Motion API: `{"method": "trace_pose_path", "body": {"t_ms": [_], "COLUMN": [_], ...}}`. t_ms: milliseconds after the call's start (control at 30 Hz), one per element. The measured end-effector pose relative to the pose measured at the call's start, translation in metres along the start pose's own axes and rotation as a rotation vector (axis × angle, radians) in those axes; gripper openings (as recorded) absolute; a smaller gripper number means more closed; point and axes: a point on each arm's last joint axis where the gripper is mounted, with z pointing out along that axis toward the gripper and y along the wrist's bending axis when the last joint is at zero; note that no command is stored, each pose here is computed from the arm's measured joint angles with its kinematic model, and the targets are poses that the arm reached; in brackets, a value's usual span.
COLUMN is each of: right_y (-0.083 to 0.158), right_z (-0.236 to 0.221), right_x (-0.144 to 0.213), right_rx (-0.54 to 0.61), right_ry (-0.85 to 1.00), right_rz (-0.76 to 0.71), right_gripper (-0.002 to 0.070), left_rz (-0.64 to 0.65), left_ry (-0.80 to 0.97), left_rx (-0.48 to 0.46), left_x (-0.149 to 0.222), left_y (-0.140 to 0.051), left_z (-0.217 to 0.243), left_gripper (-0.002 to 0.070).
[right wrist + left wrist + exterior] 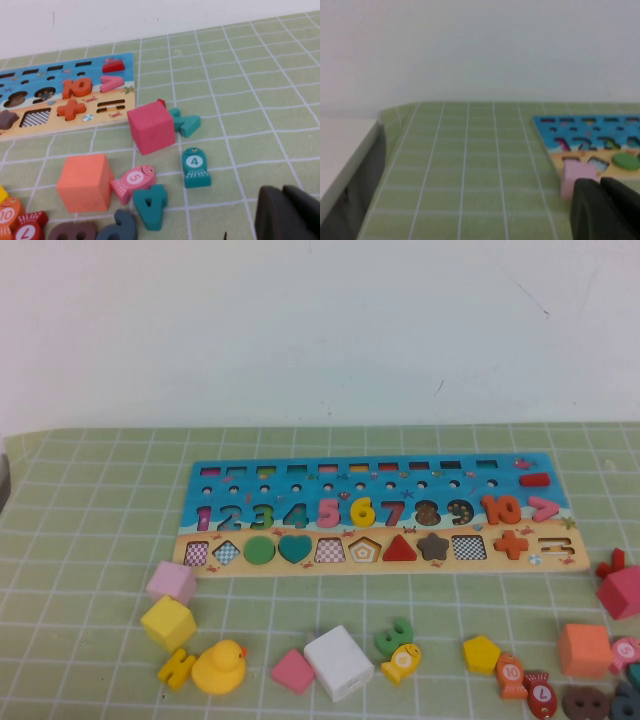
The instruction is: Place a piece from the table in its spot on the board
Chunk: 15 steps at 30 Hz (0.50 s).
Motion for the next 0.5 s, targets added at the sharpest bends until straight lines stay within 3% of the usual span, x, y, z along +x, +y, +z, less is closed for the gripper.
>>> {"method": "trace_pose_path", "body": {"t_ms": [133,500], "right_y": [0.000,0.000], "right_z": [0.000,0.000], "right_x": [0.000,0.000], "right_rx": [0.000,0.000], "right_ry": [0.000,0.000], "right_rz": [0.000,0.000], "right_gripper": [-0.0003,-0.0003], "left_rz": [-0.010,0.061], "left_ry": [0.087,0.213], "left_rx": [-0.027,-0.022], "left_x": [0.032,0.043], "left_y": [0.004,0.005], "left_z": [0.005,0.003], "left_gripper": [-0.0002,-0.0002]}}
